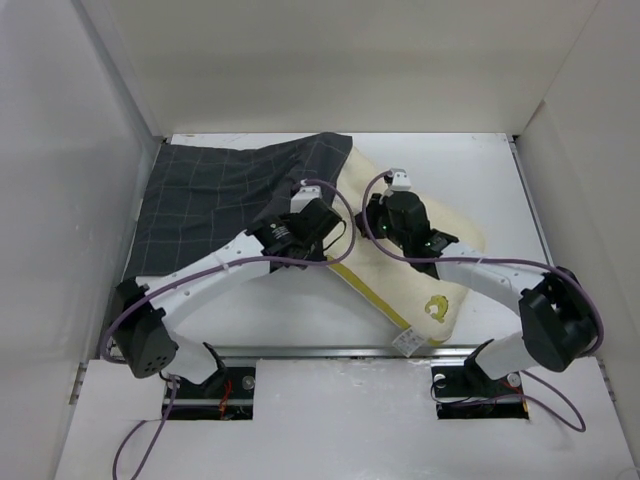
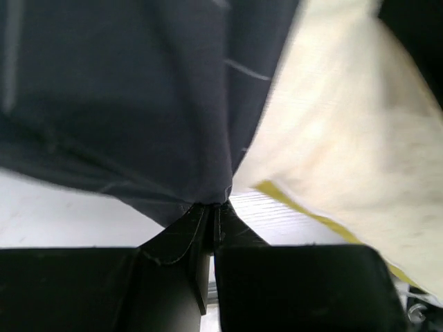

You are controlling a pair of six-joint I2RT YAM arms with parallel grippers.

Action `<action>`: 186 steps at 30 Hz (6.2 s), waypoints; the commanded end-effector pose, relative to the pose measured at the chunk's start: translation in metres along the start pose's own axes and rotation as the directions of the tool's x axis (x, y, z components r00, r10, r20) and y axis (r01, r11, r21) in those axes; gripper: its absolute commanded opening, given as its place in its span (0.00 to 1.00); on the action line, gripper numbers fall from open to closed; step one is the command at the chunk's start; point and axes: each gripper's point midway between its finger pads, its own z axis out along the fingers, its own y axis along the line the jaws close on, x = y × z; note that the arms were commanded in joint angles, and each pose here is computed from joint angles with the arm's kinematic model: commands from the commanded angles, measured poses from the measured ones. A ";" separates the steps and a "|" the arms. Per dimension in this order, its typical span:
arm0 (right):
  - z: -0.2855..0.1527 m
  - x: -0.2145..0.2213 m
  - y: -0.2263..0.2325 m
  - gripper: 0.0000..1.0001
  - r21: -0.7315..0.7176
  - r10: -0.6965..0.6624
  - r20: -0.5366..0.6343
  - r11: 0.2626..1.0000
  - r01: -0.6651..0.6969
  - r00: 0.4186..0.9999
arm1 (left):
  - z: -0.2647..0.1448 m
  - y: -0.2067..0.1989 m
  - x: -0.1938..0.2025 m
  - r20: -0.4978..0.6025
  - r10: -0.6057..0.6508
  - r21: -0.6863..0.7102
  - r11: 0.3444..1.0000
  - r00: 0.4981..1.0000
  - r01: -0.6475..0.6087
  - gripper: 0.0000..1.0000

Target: Put the pillow into the pillowcase

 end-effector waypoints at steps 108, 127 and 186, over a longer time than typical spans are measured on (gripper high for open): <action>-0.008 -0.102 0.050 0.00 -0.500 -0.102 0.402 0.808 0.311 0.910 | 0.043 -0.194 -0.123 0.328 0.394 0.456 0.730 0.858 -0.509 0.00; -0.022 -0.015 -0.013 0.70 -0.348 -0.071 0.091 0.932 0.099 0.993 | 0.072 -0.138 -0.131 0.208 0.310 0.361 0.857 0.928 -0.367 1.00; -0.060 -0.070 0.105 0.00 -0.291 -0.409 -0.029 0.876 0.384 0.912 | 0.028 0.061 -0.052 0.500 -0.446 0.276 0.895 0.743 0.352 1.00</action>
